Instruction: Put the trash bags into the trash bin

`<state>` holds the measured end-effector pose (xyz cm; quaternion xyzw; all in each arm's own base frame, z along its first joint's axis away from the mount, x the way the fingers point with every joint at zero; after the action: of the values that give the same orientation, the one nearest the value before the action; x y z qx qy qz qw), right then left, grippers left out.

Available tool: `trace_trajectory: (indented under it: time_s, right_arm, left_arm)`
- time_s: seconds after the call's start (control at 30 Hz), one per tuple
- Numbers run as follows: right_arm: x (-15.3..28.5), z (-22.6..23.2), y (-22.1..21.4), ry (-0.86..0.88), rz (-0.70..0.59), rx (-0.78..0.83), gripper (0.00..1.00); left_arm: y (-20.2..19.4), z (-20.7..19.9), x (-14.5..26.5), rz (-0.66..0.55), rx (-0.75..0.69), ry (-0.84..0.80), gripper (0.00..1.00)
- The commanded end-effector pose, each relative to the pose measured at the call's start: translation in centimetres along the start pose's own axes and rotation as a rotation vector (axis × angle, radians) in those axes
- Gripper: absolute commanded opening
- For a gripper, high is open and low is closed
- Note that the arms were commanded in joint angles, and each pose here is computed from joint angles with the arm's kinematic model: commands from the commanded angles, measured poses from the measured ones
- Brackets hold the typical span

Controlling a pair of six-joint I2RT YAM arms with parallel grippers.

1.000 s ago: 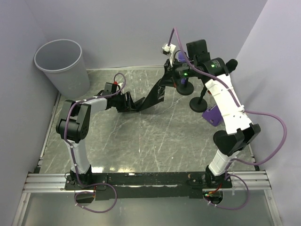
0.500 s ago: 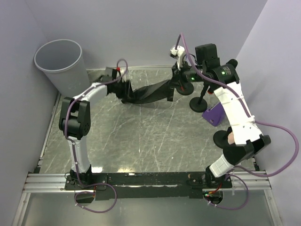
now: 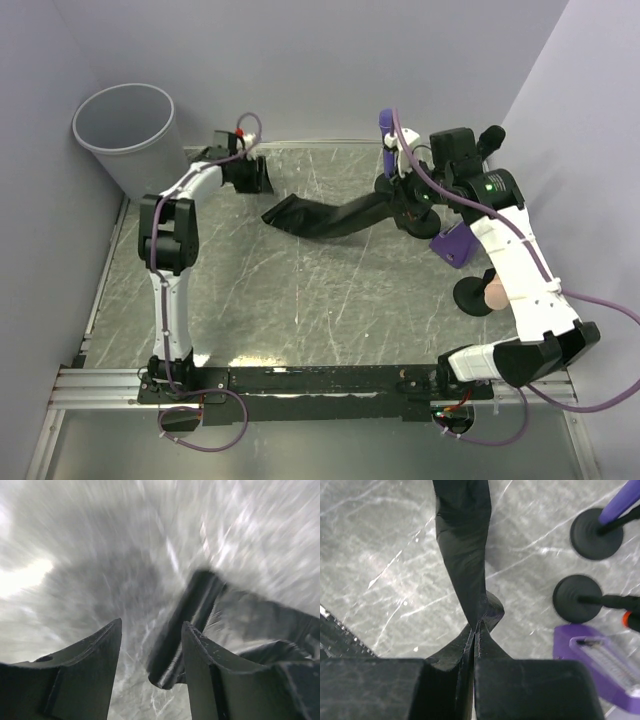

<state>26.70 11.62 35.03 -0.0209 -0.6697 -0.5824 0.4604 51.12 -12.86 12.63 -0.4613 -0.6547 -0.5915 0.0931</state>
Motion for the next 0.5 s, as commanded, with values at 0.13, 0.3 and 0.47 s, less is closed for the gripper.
trace_trajectory:
  time_s: [0.13,0.3,0.47]
  right_arm:
    - [1.5,0.4,-2.9,-0.041,0.02,-0.034,0.0]
    - [0.9,0.3,-4.7,-0.056,0.063,-0.061,0.0]
    - [0.4,0.0,-5.0,-0.067,0.074,-0.073,0.0]
  left_arm:
    - [-4.9,-3.4,-1.9,0.165,-0.07,-0.083,0.57]
    - [-6.6,-5.0,-3.1,0.216,-0.149,-0.039,0.58]
    - [-9.0,-5.6,-4.0,0.305,-0.174,0.03,0.56]
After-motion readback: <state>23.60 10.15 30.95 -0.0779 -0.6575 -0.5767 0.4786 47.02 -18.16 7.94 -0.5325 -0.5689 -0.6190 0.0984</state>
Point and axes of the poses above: each gripper's point midway between its finger pads, its own x axis back along the fingers, its own z axis along the line the jaws close on, y = z × x, the point moved 6 cm from there along x, back along the fingers, and after that the axes turned 10 degrees about -x, right-handed, at the moved point
